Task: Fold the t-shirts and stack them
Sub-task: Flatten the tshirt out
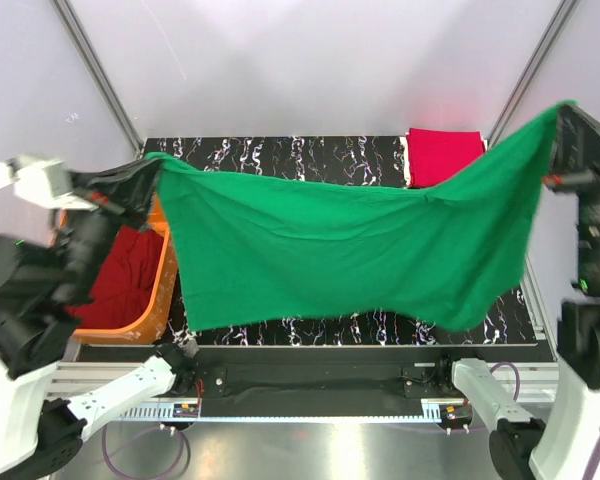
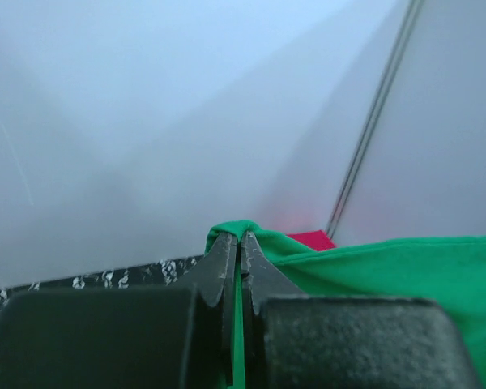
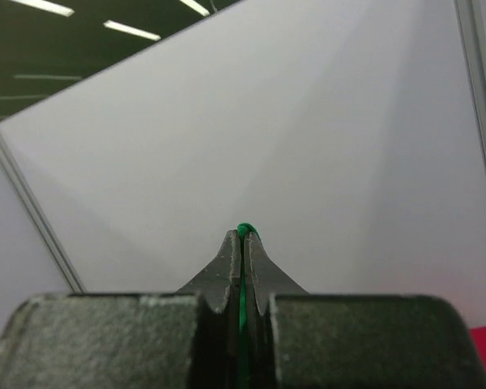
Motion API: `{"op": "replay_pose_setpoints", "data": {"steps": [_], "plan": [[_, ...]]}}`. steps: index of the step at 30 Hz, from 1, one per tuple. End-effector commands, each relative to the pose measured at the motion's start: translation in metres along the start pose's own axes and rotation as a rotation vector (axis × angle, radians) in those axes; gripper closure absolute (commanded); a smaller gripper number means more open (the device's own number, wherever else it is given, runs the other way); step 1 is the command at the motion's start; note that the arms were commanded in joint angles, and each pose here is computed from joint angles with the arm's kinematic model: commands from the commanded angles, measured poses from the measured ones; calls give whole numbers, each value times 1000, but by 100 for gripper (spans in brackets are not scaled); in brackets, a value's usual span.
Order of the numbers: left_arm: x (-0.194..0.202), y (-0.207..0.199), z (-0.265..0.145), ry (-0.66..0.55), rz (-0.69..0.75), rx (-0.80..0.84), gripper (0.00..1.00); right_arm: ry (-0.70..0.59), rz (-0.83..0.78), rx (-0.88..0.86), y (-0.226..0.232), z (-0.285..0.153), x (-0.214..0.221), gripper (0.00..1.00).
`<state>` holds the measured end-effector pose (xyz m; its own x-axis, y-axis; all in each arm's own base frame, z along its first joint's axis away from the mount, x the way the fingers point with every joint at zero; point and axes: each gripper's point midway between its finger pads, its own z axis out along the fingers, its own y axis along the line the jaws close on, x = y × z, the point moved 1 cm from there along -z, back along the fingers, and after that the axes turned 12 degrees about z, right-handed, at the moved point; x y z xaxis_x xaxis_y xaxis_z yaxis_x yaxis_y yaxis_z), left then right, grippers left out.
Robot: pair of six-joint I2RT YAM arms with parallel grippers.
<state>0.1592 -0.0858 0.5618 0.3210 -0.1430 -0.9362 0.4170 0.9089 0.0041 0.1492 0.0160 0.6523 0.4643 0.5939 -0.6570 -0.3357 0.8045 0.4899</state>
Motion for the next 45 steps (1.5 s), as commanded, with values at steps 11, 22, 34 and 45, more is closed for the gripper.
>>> {"op": "replay_pose_setpoints", "data": {"steps": [11,22,34,45], "plan": [[10,3,14,22,7,-43,100,8,-56,-4,-5,8,5,100],[-25,3,-70,-101,-103,67,100,-55,1,-110,41,-71,-43,100],[-31,10,-51,-126,-71,11,100,20,60,-189,52,-37,-23,100],[241,21,74,477,152,-314,100,346,29,84,-115,60,199,100]]}}
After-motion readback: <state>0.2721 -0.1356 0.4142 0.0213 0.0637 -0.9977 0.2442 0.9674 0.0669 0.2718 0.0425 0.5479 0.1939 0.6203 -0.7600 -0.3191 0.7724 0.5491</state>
